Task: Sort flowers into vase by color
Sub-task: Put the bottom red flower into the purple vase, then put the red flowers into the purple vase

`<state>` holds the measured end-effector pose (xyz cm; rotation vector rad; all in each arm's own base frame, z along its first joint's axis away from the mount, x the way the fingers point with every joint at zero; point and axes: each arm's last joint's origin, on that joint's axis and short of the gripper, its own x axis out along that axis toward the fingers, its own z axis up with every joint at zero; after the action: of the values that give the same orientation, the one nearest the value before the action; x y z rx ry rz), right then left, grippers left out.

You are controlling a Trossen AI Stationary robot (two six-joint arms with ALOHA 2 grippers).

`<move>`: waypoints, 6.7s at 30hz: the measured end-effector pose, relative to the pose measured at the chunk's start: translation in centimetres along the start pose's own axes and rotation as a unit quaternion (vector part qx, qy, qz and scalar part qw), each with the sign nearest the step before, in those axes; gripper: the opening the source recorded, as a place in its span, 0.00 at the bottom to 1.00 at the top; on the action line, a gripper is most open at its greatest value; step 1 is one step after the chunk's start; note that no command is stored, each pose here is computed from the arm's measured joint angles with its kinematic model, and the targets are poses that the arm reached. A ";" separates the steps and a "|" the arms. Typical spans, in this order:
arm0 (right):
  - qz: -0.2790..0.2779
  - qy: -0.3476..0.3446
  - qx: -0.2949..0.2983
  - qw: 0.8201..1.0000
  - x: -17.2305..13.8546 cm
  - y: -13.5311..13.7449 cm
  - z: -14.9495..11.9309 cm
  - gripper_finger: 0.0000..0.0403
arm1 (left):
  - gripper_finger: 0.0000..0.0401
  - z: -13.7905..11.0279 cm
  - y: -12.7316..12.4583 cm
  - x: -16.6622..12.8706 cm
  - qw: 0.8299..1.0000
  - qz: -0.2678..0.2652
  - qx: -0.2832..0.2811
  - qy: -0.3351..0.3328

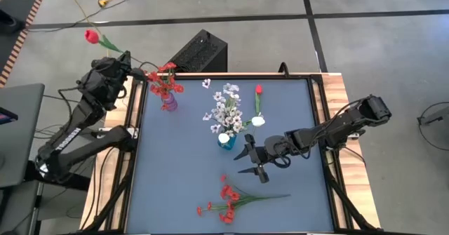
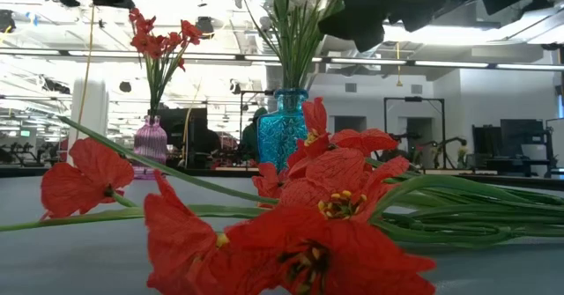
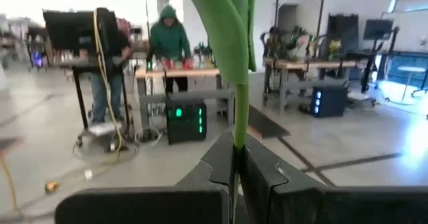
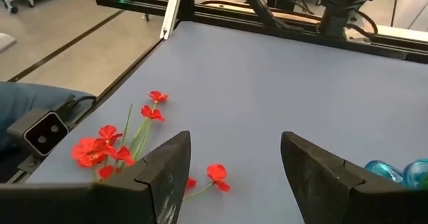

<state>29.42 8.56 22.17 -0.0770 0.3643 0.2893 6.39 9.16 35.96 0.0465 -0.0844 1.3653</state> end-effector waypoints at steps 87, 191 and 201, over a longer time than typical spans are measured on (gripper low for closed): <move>0.021 0.016 -0.022 0.999 0.0 1.5 -0.3 0.64 | 0.00 -8.8 1.3 -2.2 0.974 -0.190 -0.079 0.093; 0.019 0.025 0.005 0.999 0.0 1.4 -0.5 0.64 | 0.41 -12.2 -0.9 -1.2 0.886 -0.281 -0.085 0.358; 0.033 -0.001 0.002 0.999 -1.9 2.1 1.0 0.64 | 0.41 -12.1 -2.5 -2.4 0.821 -0.364 -0.158 0.411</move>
<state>27.47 10.21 23.73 -0.0614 0.3663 0.3540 8.71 7.28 23.68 -0.7274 0.4058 0.4961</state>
